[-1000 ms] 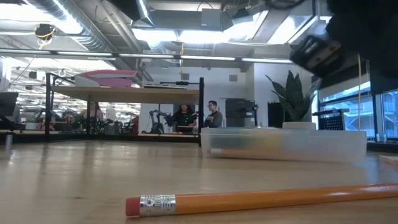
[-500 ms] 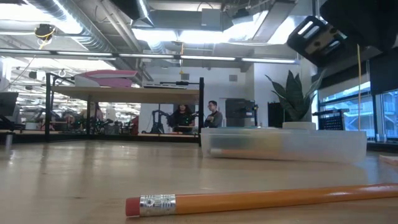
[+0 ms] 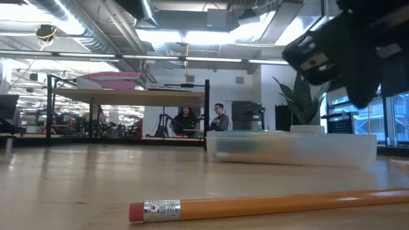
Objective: Pack school essentials
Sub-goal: Put the pencil into the supply box
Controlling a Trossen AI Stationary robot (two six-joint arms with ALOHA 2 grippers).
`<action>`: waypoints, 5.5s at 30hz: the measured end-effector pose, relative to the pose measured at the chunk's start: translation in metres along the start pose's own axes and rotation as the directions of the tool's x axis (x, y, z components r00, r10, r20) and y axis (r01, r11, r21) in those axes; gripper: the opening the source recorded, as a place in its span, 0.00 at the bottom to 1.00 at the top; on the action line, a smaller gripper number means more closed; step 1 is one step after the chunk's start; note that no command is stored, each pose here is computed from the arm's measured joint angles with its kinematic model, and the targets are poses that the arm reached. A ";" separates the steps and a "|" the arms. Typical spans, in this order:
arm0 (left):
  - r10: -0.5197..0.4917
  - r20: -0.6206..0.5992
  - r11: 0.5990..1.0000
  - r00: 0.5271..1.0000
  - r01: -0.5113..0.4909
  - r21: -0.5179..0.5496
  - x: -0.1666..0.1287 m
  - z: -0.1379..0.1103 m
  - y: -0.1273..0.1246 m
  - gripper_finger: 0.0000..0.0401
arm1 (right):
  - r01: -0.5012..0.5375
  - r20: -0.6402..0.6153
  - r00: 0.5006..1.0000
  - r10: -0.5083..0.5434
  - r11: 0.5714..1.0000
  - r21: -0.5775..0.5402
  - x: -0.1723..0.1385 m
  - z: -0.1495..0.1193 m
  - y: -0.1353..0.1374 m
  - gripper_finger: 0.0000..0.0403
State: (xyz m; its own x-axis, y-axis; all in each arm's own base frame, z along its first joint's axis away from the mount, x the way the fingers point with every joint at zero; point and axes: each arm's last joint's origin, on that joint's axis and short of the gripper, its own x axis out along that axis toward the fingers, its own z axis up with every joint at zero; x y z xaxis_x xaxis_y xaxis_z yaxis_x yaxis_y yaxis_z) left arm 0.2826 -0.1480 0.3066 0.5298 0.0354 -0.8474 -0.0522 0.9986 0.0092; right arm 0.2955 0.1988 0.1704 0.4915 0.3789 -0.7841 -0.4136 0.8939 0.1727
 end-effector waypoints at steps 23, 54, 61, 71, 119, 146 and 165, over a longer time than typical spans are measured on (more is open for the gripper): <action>-0.066 -0.017 0.997 0.998 0.066 0.026 0.000 0.000 -0.002 0.97 | 0.026 -0.112 0.993 -0.035 0.996 -0.080 0.047 -0.023 -0.008 0.32; -0.097 -0.035 0.995 0.995 0.097 0.016 0.000 0.000 -0.002 0.97 | 0.030 -0.062 0.997 -0.034 0.997 -0.071 0.049 -0.019 -0.007 0.01; -0.089 -0.031 0.996 0.996 0.089 0.016 0.000 0.001 -0.002 0.97 | 0.026 -0.063 0.998 -0.030 0.997 -0.071 0.049 -0.019 -0.007 0.04; -0.088 -0.031 0.996 0.996 0.089 0.017 0.000 0.001 -0.002 0.97 | -0.002 -0.101 0.995 0.000 1.000 -0.016 0.049 -0.020 -0.008 0.16; -0.076 -0.025 0.995 0.997 0.078 0.063 0.000 0.001 -0.002 0.97 | 0.005 -0.322 0.947 0.005 0.999 0.033 0.029 0.000 -0.003 0.15; -0.069 -0.021 0.996 0.997 0.071 0.063 0.000 0.001 -0.001 0.97 | 0.017 -0.309 0.951 -0.013 1.000 0.011 0.033 -0.005 -0.004 0.15; -0.069 -0.021 0.995 0.997 0.070 0.069 0.000 0.001 -0.001 0.97 | 0.009 -0.316 0.949 -0.017 1.000 -0.025 0.042 -0.010 -0.005 0.15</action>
State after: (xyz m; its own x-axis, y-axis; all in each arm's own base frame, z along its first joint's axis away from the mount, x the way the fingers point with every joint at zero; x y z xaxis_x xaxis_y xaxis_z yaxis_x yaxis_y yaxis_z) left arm 0.2836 -0.1493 0.3067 0.5139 -0.0340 -0.8572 0.0436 0.9990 -0.0135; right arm 0.3103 0.2079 0.1306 0.2313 0.2691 -0.9349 -0.4281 0.8911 0.1506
